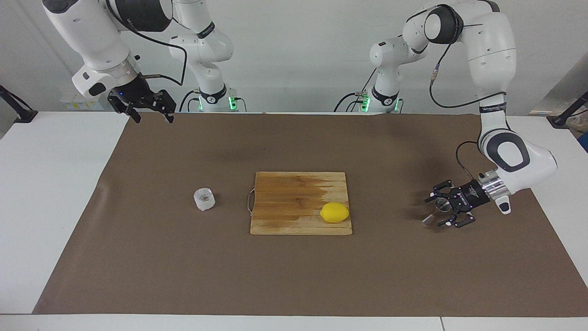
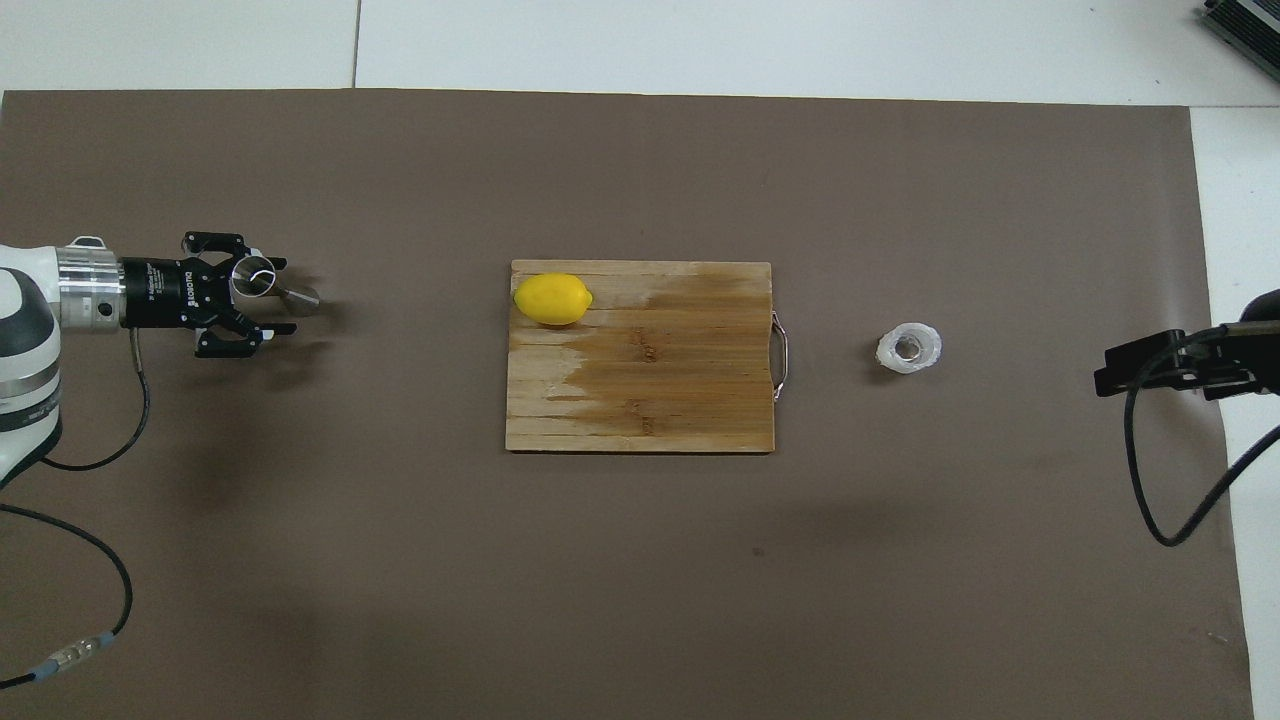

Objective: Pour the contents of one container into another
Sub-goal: 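Close the left gripper on the dark metal cup and lift it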

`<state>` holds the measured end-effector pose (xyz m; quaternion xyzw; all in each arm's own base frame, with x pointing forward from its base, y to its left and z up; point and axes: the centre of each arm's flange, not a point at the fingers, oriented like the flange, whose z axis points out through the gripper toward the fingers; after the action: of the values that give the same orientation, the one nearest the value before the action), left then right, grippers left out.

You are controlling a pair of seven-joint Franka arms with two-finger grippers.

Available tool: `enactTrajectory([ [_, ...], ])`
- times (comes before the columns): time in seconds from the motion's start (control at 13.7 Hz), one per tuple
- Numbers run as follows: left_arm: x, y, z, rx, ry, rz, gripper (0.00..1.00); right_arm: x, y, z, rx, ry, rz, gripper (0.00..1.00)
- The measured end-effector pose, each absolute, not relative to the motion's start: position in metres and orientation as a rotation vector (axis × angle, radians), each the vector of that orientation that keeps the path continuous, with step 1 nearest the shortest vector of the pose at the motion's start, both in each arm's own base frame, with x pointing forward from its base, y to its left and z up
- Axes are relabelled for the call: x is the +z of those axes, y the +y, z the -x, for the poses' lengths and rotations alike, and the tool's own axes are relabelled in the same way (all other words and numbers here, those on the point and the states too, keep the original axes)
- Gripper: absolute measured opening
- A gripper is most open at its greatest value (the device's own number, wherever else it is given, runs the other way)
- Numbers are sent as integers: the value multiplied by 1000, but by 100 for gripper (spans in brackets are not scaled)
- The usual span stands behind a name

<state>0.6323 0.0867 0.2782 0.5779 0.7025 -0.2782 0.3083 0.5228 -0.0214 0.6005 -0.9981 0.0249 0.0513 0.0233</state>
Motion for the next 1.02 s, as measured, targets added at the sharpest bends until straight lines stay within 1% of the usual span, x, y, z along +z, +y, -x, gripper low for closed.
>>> enactTrajectory([
  [0.15, 277, 89, -626, -726, 1816, -1512, 66, 600, -21, -523, 159, 77, 3090, 100],
  [0.36, 281, 92, -621, -712, 1784, -1476, 26, 600, -21, -523, 159, 77, 3090, 100],
  [0.44, 284, 93, -621, -707, 1780, -1465, 23, 600, -21, -523, 159, 77, 3090, 100],
  [0.8, 312, 81, -620, -720, 1739, -1440, 23, 600, -21, -523, 159, 77, 3090, 100],
  [1.02, 319, 42, -618, -781, 1732, -1407, 23, 600, -21, -523, 159, 77, 3090, 100],
])
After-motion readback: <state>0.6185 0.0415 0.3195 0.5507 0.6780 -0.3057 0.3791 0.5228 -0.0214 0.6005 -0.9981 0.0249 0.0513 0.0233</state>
